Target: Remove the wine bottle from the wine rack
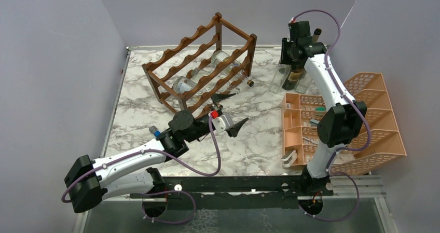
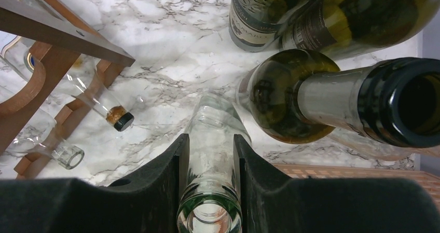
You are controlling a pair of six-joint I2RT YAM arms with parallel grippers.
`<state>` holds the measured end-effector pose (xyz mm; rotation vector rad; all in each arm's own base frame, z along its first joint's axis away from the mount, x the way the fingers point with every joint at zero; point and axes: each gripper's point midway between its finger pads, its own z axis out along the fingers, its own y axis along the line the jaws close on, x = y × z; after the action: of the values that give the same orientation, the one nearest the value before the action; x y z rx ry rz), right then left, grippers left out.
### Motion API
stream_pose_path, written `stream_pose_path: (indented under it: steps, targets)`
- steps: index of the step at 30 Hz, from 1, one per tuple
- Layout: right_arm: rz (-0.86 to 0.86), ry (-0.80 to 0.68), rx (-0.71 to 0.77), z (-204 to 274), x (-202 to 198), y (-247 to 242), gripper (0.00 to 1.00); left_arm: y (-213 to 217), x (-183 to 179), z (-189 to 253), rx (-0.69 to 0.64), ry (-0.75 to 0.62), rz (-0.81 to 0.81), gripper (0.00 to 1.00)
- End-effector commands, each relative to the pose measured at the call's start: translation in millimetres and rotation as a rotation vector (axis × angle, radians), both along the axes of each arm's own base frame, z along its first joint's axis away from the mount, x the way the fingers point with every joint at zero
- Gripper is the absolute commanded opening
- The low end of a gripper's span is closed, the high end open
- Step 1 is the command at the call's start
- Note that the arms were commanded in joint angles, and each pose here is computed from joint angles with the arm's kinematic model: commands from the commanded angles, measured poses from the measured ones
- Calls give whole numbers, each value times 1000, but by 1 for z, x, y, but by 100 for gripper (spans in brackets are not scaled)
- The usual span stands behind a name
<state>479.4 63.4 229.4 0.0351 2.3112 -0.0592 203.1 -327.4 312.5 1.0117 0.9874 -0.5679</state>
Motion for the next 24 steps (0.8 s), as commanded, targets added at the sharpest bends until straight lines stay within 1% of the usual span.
stream_pose_path:
  steps: [1, 3, 5, 11, 13, 21, 24]
  targets:
    - [36, 42, 6, -13, -1, 3, 4, 5, -1, 8, -29, -24, 14, 99]
    - [44, 51, 10, -15, -2, 4, 8, 7, 0, 10, -30, -32, 22, 99]
    - [54, 47, 17, -12, -3, 6, 16, 8, 1, 10, -26, -42, 34, 99]
    - [73, 14, 33, 4, -5, 9, 45, 13, 2, 13, -29, -57, 53, 99]
    - [81, 6, 40, 9, -5, 11, 48, 13, 2, 12, -27, -56, 53, 99]
    - [100, -54, 56, 38, -14, 12, 54, 10, 2, 10, -23, -52, 45, 99]
    - [107, -87, 57, 49, -19, 12, 63, 10, 2, 10, -24, -51, 44, 99]
